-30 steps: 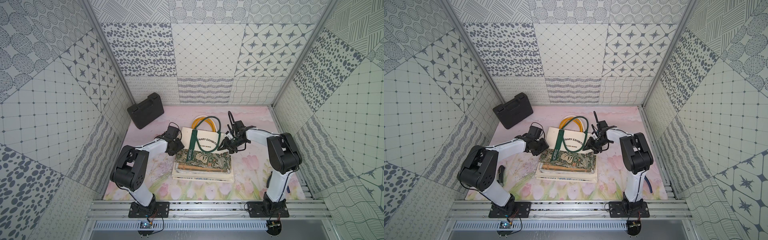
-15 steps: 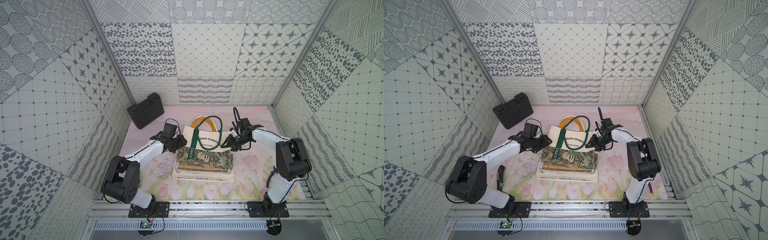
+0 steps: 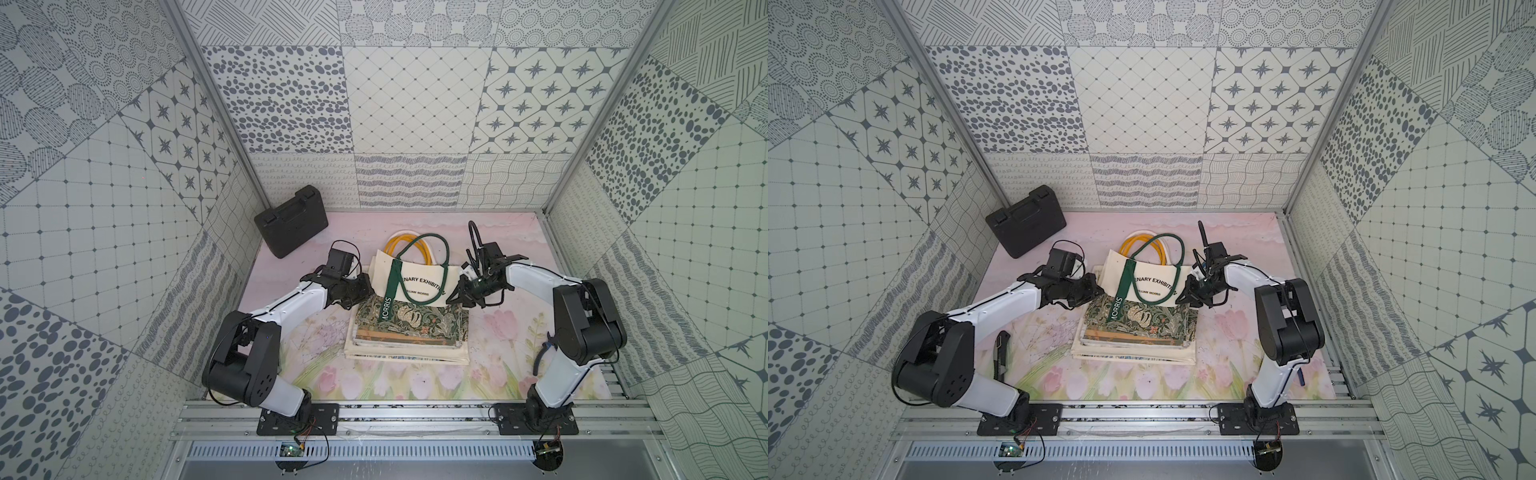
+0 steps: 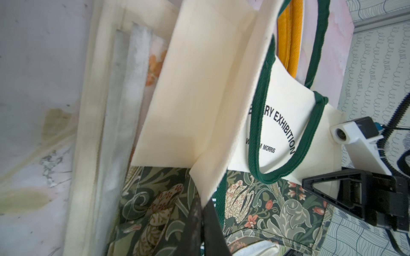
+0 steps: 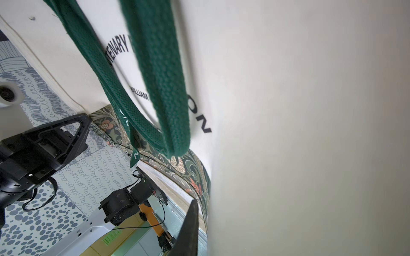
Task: Put away the canvas bag
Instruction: Adjust the canvas bag at the center of the board.
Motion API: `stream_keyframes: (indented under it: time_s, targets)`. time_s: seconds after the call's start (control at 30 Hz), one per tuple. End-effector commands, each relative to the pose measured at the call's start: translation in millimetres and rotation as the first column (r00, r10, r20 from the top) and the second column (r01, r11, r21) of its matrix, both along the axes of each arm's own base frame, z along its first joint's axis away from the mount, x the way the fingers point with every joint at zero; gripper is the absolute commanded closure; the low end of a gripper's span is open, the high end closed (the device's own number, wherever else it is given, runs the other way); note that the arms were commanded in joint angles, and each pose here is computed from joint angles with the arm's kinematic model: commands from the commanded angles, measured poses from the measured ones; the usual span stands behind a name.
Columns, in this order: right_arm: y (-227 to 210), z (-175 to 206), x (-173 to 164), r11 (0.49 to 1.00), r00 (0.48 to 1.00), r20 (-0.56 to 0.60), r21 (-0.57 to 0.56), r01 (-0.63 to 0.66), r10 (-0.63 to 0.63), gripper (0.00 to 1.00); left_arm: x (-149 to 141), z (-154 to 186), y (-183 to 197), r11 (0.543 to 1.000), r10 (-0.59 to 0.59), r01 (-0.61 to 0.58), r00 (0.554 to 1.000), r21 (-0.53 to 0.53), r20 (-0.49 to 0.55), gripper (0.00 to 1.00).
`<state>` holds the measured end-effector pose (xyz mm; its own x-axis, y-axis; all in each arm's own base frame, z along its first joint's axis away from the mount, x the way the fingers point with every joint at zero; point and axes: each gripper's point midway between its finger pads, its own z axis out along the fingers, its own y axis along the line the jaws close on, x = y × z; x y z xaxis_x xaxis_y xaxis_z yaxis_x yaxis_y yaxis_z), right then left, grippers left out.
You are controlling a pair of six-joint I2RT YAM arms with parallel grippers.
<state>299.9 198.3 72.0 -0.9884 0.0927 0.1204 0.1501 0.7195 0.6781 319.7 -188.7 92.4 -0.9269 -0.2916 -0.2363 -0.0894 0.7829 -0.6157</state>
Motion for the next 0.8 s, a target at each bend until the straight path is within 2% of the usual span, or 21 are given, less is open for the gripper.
stream_keyframes:
  time_s: [0.0,0.33,0.6,0.77]
  targets:
    - [9.1,16.1,-1.0,0.998,0.999,0.046,0.064,-0.029,0.026,0.85,-21.6,17.5,-15.4,0.989,-0.087,0.087,0.996,-0.117,0.002,1.00]
    - [17.6,29.5,-7.0,0.994,0.998,0.052,0.106,-0.039,0.034,0.85,-50.0,36.3,0.8,0.993,-0.078,0.081,0.996,-0.084,0.030,1.00]
    - [29.1,32.8,-25.5,0.993,0.998,0.052,0.106,-0.052,0.047,0.85,-66.5,26.6,12.6,0.996,-0.083,0.083,0.996,-0.034,0.019,1.00]
    - [28.6,18.2,-31.0,0.995,0.999,0.027,0.093,-0.047,0.045,0.85,-66.3,21.7,12.6,0.996,-0.082,0.082,0.997,-0.032,0.012,1.00]
